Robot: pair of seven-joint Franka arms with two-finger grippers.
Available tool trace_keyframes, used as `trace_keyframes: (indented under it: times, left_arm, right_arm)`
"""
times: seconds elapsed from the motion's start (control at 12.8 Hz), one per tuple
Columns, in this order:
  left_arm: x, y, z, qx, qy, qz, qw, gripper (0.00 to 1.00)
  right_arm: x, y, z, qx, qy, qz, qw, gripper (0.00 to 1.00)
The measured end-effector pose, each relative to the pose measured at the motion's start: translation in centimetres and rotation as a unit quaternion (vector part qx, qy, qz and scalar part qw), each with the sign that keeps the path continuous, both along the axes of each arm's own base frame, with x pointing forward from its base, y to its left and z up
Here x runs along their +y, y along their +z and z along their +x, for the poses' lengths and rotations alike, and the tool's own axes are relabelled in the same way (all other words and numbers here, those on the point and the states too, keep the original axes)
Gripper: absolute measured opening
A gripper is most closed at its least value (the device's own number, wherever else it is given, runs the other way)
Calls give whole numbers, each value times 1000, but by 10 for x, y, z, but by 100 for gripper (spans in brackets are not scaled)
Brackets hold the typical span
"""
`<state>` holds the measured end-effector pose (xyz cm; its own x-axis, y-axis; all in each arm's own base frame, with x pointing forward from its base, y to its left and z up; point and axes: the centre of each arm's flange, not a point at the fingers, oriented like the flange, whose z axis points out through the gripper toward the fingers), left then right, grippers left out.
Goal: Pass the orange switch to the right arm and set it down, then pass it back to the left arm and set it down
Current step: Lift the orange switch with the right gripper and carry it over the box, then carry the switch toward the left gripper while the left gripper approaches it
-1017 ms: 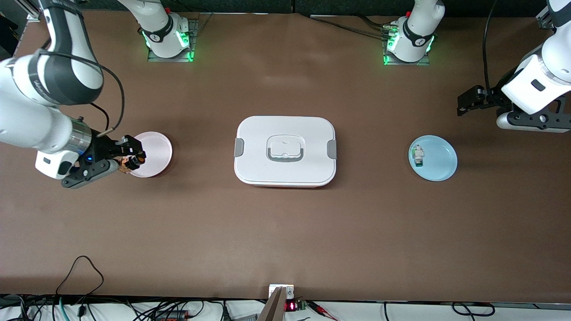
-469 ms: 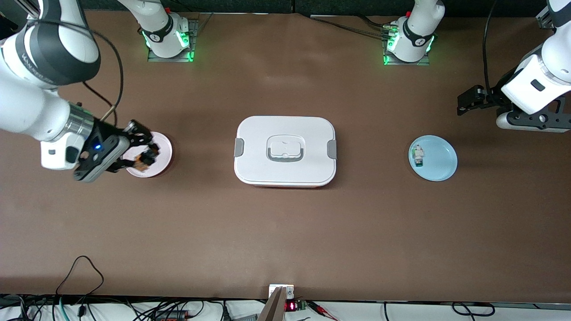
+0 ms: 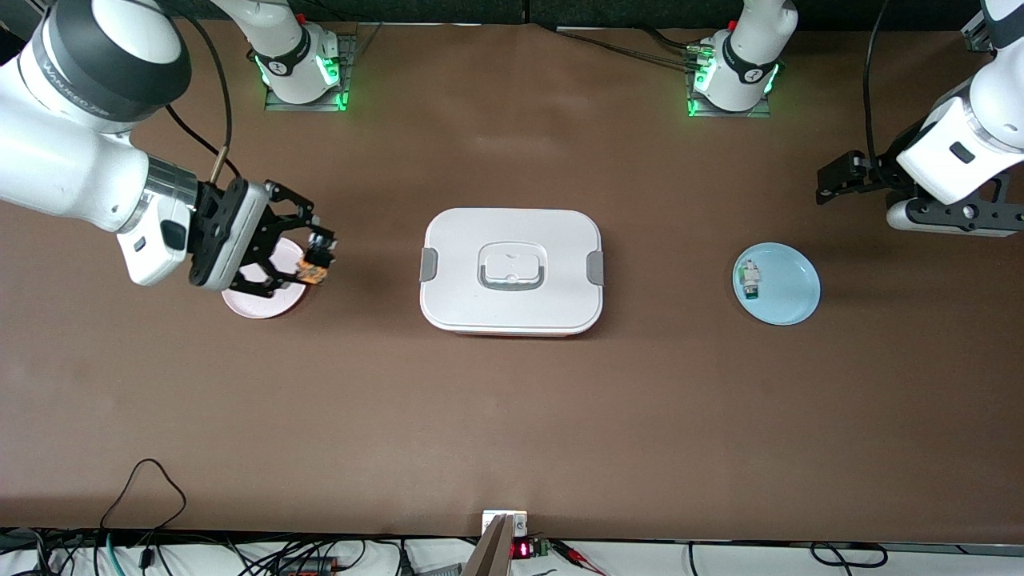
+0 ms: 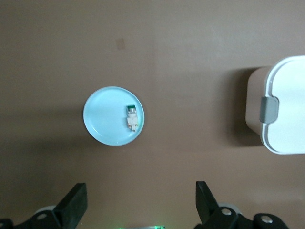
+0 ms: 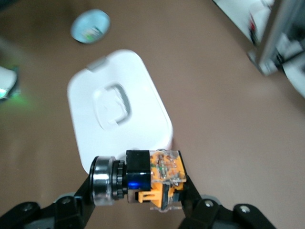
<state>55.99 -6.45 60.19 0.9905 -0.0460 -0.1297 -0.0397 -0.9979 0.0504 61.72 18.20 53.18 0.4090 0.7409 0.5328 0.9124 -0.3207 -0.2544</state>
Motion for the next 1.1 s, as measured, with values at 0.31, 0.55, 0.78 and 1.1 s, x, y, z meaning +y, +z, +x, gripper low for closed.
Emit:
trace_keyframes:
  times: [0.31,0.55,0.78,1.1]
  left_arm:
    - [-17,-4,-10,45,-6,-58,997,100]
    - [-40,-19,-14,102,-14,-145,984,100]
    - [-66,-61,6,166,-4,-274,947,100]
    - [-93,-110,44,206,41,-445,871,100]
  right_arm:
    - [15,6,0,-50,67,107,991,73]
    - [35,3,0,-64,90,178,978,73]
    - [69,-13,-1,-67,108,261,957,73]
    - [126,-41,-8,-34,93,340,935,73]
